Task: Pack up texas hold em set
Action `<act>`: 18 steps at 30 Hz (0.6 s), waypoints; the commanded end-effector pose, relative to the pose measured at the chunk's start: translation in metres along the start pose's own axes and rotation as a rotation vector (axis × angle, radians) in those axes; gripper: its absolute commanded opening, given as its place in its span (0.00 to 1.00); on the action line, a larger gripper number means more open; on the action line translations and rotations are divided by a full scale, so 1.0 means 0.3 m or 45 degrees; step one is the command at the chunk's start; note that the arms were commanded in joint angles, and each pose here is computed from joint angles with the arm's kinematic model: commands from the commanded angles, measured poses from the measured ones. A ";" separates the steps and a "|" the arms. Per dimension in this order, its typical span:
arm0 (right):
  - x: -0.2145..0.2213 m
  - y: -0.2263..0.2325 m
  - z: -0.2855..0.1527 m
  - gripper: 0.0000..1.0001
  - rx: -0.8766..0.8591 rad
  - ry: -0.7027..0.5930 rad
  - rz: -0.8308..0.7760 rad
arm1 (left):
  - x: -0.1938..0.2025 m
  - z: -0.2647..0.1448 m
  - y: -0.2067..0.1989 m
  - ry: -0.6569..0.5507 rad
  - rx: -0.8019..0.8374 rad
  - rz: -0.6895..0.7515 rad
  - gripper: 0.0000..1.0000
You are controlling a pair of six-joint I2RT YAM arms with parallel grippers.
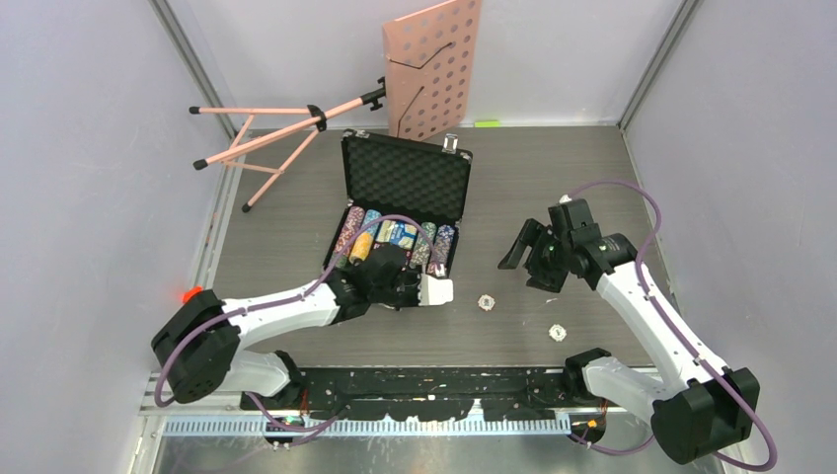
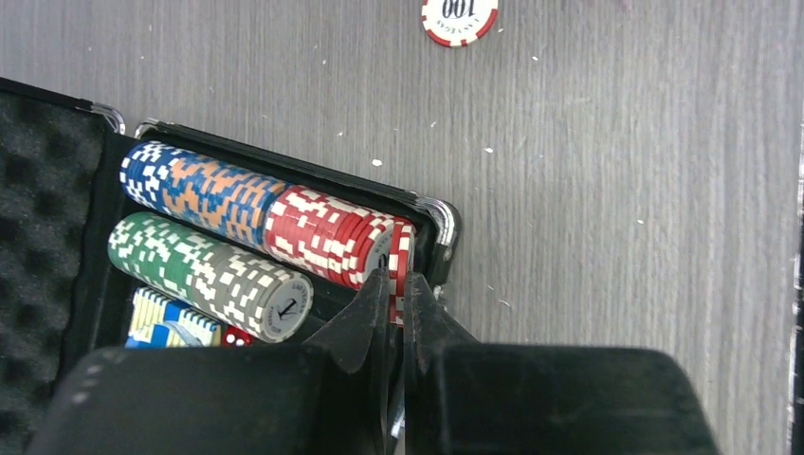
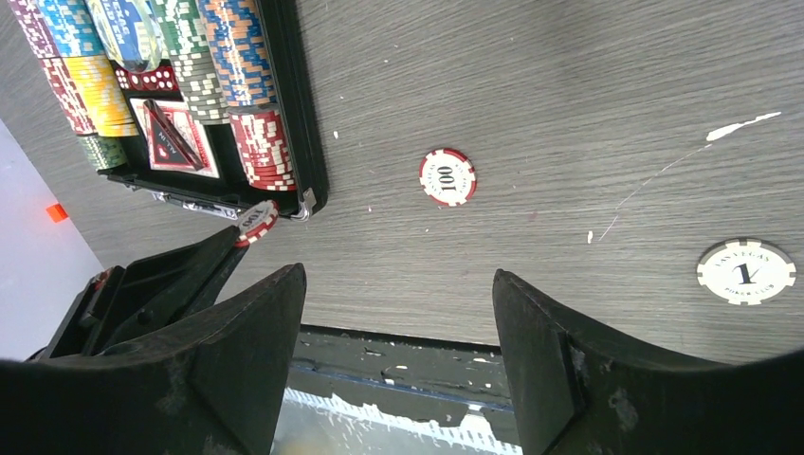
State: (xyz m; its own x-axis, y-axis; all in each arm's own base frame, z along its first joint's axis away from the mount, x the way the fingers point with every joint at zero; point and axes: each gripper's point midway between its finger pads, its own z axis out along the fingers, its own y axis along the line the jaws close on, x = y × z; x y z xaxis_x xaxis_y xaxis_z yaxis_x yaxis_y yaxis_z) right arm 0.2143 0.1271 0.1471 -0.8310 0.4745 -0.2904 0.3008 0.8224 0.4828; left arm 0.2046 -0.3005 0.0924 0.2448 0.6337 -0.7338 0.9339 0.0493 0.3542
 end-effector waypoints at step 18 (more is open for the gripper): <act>0.027 -0.005 0.028 0.78 -0.032 0.032 0.019 | -0.020 0.042 0.147 0.040 -0.200 0.089 0.84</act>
State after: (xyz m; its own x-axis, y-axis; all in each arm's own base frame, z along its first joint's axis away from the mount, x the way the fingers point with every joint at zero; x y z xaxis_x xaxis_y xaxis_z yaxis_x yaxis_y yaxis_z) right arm 0.2060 0.1292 0.1317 -0.8470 0.4689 -0.2505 0.3116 0.8197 0.4806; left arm 0.2299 -0.3039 0.0746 0.2709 0.6987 -0.6622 0.9046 0.0505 0.4233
